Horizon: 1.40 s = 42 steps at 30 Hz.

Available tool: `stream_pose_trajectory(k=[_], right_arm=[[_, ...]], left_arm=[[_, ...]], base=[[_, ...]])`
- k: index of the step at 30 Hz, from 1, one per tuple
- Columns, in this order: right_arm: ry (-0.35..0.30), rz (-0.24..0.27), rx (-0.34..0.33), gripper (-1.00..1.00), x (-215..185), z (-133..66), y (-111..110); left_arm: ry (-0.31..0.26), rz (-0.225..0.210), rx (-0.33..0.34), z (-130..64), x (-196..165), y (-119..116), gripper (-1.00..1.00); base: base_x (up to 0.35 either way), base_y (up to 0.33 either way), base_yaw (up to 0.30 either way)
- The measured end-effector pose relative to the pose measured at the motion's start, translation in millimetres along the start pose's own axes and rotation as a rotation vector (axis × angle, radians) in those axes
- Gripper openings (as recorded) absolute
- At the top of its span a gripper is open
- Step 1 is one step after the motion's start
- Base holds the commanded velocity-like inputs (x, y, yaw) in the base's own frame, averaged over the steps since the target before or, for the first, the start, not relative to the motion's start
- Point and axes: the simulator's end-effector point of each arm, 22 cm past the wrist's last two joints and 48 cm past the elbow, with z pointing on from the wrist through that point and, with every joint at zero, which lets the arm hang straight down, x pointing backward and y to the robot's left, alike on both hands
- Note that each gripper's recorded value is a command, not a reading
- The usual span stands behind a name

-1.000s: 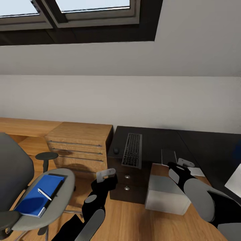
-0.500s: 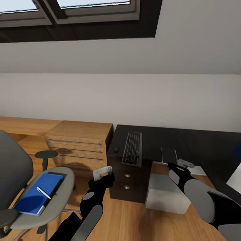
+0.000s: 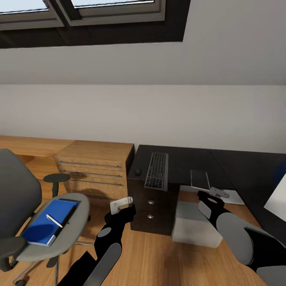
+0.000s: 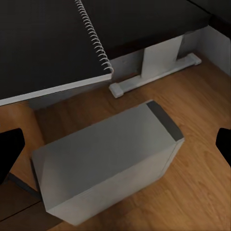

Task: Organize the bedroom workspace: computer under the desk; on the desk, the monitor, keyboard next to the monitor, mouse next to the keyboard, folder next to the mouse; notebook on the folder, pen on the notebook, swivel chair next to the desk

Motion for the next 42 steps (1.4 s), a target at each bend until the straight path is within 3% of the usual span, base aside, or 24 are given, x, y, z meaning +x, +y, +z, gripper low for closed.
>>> stream_pose_trajectory(k=[27,31,32,42], right_arm=[[-0.02,0.009,0.012,1.0,54.9,22.8,-19.0],[-0.009,0.05,-0.057,1.0,65.4,28.8,-14.0],[0.001,0.099,-0.129,1.0,66.3,32.3,-8.3],[0.111,0.217,-0.279,1.0,100.4,44.6,-13.3]], left_arm=[[-0.001,0.0,-0.001,21.6,40.4,13.0,1.0],[-0.001,0.0,-0.001,24.6,47.0,14.7,1.0],[-0.001,0.0,-0.001,25.4,48.7,15.5,1.0],[-0.001,0.0,-0.001,33.0,65.5,20.4,1.0]], base=[[0.0,0.0,0.0],[0.0,0.0,0.0],[0.0,0.0,0.0],[0.0,0.0,0.0]])
